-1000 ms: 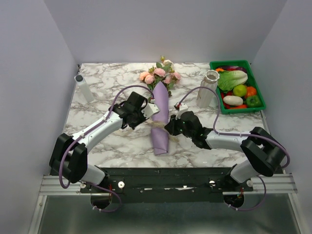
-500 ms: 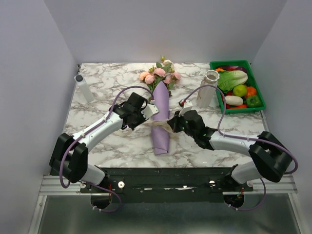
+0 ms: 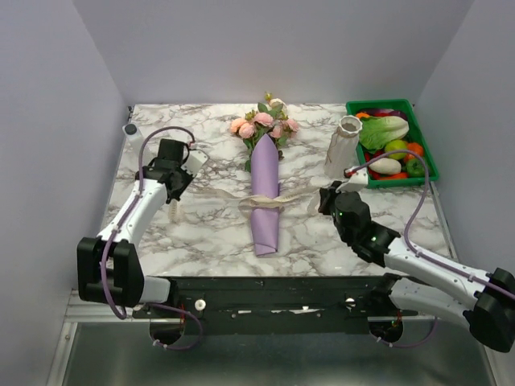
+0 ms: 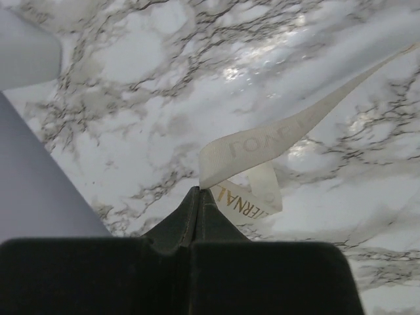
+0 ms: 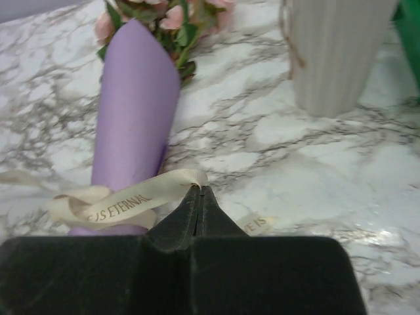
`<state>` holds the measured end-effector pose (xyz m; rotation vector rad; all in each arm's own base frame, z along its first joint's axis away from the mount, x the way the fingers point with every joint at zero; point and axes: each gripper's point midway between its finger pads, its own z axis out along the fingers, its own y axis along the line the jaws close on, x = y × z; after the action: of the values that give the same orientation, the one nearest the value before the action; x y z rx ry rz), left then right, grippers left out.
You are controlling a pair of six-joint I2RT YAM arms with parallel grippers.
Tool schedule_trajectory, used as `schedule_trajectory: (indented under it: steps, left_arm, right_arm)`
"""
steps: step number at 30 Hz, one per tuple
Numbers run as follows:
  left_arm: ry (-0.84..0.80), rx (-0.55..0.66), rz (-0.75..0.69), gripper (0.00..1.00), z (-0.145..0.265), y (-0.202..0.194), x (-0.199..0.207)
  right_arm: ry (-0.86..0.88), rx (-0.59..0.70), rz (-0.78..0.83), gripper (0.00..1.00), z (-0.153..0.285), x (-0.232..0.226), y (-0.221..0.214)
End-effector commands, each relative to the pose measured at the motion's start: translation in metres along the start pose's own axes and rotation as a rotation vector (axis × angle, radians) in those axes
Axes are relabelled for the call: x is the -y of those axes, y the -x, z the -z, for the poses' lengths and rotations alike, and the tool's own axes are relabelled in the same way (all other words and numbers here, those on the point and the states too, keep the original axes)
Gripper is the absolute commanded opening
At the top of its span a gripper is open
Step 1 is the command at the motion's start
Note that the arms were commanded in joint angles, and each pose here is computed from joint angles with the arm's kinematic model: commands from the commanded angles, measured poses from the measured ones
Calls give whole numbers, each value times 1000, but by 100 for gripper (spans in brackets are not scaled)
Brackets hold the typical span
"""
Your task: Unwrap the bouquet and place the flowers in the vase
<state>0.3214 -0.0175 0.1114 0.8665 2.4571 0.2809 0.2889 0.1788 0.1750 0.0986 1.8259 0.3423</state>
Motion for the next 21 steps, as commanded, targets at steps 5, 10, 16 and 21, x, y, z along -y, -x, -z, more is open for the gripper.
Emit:
schedule_trajectory:
  steps: [5,10,16,21]
  left_arm:
    - [207,-23,91,0,45,-54,-82]
    - [286,-34,133,0,61,-66,-113]
    - [337,-32,152,57,75,-62,-126]
    - [213,71,168,99,91,-31,-105]
  right_arm:
    - [-464,63,-11,1,31,111,4]
    - [-653,47,-64,1,45,153,8]
    - [-818,-23,-30,35,62,168,21]
    - [-712,-46,23,66,54,144,34]
